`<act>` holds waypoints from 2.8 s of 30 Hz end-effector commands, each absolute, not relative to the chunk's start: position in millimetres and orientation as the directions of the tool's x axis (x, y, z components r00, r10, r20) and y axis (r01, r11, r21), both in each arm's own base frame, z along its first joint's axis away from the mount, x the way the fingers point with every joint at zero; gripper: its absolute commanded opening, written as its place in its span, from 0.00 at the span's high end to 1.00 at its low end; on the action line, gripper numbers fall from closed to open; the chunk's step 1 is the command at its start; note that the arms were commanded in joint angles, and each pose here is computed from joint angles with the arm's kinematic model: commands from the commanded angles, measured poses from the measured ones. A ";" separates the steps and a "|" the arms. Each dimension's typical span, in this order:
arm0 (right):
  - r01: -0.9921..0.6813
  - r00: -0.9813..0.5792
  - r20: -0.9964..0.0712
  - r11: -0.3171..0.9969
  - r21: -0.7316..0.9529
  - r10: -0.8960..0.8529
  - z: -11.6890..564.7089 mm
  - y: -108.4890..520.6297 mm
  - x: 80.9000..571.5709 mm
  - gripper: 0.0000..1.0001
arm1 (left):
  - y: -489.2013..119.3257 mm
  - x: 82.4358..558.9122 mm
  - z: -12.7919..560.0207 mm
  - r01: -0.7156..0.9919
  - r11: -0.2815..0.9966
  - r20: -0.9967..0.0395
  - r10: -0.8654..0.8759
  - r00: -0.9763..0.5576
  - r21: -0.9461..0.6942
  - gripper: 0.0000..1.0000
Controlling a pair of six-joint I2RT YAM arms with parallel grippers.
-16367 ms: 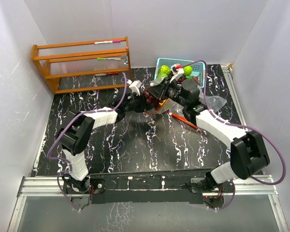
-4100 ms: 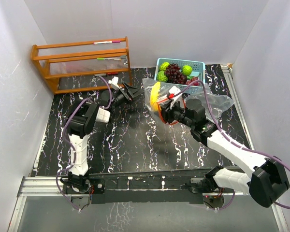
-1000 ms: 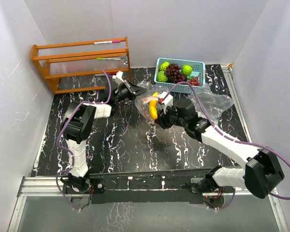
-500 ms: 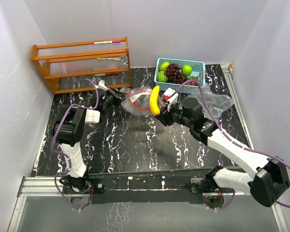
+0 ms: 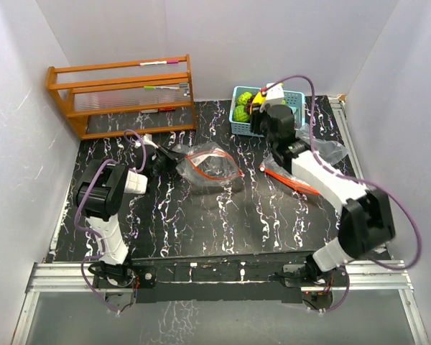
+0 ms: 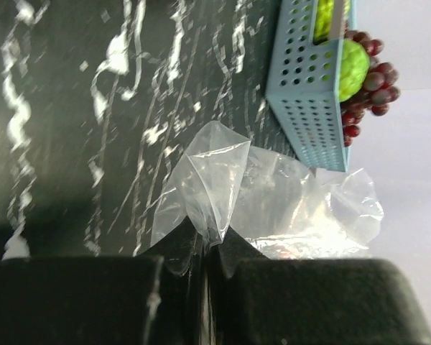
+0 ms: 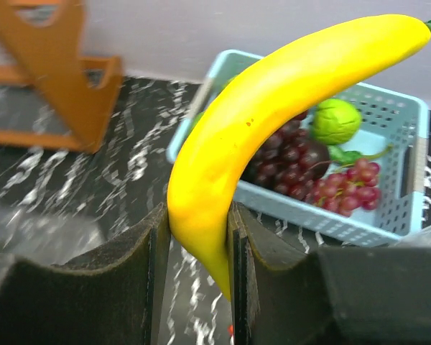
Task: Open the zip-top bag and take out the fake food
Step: Place the fake fruit in the bin, then reset both arms
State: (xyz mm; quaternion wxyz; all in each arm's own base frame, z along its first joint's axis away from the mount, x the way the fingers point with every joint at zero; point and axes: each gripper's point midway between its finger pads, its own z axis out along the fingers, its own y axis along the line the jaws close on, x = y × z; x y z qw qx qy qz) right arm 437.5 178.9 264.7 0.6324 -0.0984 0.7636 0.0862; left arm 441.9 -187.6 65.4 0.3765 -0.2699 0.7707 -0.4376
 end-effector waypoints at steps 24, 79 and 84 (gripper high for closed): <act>0.052 -0.290 -0.912 0.957 0.286 0.289 166.5 43.6 633.0 0.90 | -202.2 413.0 86.9 -0.011 0.503 -0.397 -0.696 -0.598 -0.864 1.00; -0.371 -0.165 -0.973 0.904 0.210 0.159 231.0 147.6 475.3 0.02 | -130.7 390.2 198.3 0.029 0.820 -0.754 -0.512 -0.411 -0.572 0.03; -0.348 -0.163 -0.976 0.917 0.193 0.144 226.9 146.6 472.2 0.02 | -124.6 393.7 198.6 0.008 0.830 -0.764 -0.509 -0.396 -0.557 0.03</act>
